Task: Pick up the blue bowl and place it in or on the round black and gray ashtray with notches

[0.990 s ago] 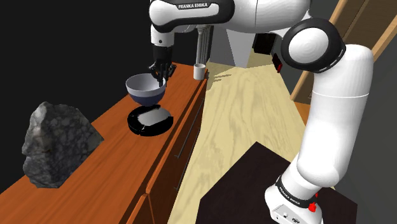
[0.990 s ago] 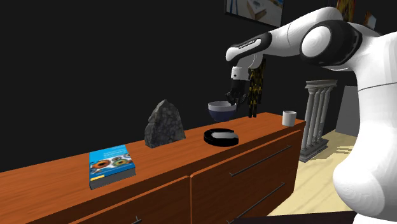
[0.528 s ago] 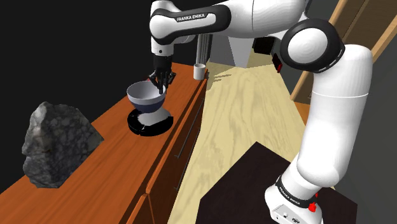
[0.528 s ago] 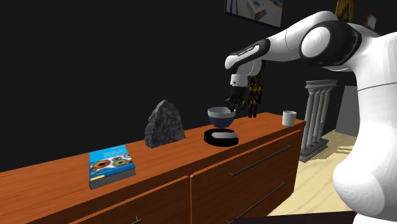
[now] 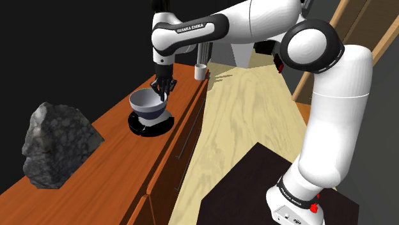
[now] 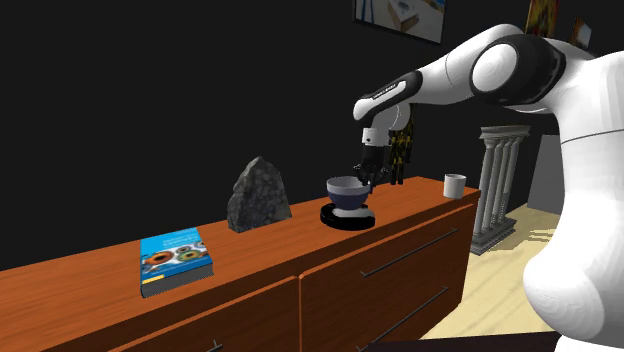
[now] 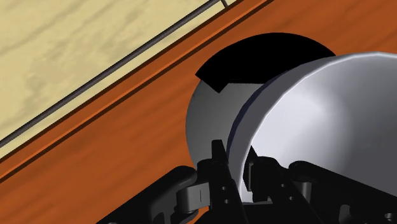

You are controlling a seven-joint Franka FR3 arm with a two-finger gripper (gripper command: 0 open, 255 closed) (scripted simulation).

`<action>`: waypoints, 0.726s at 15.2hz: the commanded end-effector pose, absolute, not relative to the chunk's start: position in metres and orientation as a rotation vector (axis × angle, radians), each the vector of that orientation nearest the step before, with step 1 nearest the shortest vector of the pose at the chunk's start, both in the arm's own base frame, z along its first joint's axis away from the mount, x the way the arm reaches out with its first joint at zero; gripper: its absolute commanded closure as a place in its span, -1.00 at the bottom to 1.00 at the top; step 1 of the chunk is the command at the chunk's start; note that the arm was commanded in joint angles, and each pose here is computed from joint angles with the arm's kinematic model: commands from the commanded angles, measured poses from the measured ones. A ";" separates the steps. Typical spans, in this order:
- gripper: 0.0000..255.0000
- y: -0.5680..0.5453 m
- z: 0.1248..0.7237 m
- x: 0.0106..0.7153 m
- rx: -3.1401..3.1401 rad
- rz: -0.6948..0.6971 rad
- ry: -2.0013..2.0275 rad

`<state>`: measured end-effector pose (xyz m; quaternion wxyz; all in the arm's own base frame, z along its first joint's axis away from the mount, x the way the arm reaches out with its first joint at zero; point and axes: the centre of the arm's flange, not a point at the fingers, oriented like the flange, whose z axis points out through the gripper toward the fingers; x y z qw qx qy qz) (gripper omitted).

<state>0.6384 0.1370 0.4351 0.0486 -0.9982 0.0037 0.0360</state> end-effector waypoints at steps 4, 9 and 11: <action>1.00 0.137 0.435 0.639 -3.042 0.108 0.011; -1.00 0.137 0.435 0.638 -3.042 0.108 0.011; -1.00 0.137 0.435 0.639 -3.042 0.108 0.011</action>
